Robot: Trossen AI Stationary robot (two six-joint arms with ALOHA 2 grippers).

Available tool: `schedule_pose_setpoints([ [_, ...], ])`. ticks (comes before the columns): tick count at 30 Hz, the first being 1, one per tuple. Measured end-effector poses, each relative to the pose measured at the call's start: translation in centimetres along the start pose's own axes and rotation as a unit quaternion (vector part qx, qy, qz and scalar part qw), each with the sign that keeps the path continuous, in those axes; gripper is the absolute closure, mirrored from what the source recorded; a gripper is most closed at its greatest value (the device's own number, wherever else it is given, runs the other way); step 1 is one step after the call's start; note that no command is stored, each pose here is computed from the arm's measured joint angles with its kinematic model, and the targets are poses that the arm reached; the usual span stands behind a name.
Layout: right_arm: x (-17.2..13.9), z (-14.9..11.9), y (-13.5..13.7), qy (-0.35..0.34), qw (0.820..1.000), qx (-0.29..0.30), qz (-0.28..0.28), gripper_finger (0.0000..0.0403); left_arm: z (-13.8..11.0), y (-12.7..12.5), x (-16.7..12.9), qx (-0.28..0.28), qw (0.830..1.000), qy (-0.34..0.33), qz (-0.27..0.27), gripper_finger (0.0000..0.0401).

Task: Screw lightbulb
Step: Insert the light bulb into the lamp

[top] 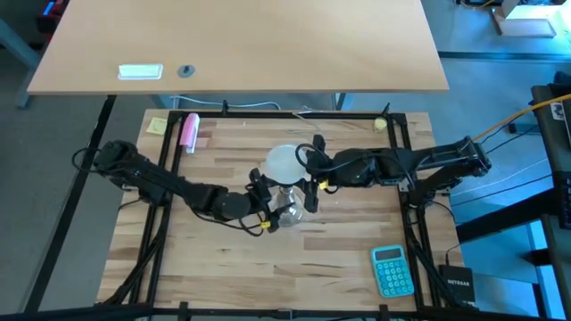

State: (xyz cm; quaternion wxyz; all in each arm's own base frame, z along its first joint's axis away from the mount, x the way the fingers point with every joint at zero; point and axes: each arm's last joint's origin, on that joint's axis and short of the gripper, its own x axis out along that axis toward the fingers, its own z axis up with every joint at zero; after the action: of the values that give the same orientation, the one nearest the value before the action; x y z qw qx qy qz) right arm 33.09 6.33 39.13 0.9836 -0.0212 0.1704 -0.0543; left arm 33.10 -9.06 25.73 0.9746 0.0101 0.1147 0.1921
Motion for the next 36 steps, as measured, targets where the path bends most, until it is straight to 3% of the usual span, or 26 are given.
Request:
schedule_pose_setpoints([
  [4,0.0,0.0,0.0,-0.001,1.0,-0.003,0.008,0.0246,-1.0,1.6,1.9,0.001,0.995,0.037,-0.097,0.0082],
  [15,0.0,0.1,0.2,-0.002,0.999,-0.018,0.042,0.0246,-1.0,2.8,2.7,0.039,0.979,0.036,-0.196,0.014],
  [22,-0.1,0.1,0.4,-0.006,0.998,-0.027,0.058,0.0246,-0.5,3.0,2.2,0.059,0.976,0.027,-0.208,0.0203],
  [26,-0.1,0.2,0.4,-0.007,0.998,-0.027,0.063,0.0246,-0.4,3.0,2.1,0.056,0.977,0.024,-0.206,0.0271],
  [32,0.0,0.1,0.4,-0.006,0.998,-0.027,0.063,0.0246,-0.4,3.3,2.2,0.041,0.981,0.029,-0.188,0.0276],
  [36,0.0,0.1,0.3,-0.005,0.999,-0.027,0.041,0.0246,0.0,2.7,1.8,0.027,0.99,0.036,-0.135,0.0276],
])
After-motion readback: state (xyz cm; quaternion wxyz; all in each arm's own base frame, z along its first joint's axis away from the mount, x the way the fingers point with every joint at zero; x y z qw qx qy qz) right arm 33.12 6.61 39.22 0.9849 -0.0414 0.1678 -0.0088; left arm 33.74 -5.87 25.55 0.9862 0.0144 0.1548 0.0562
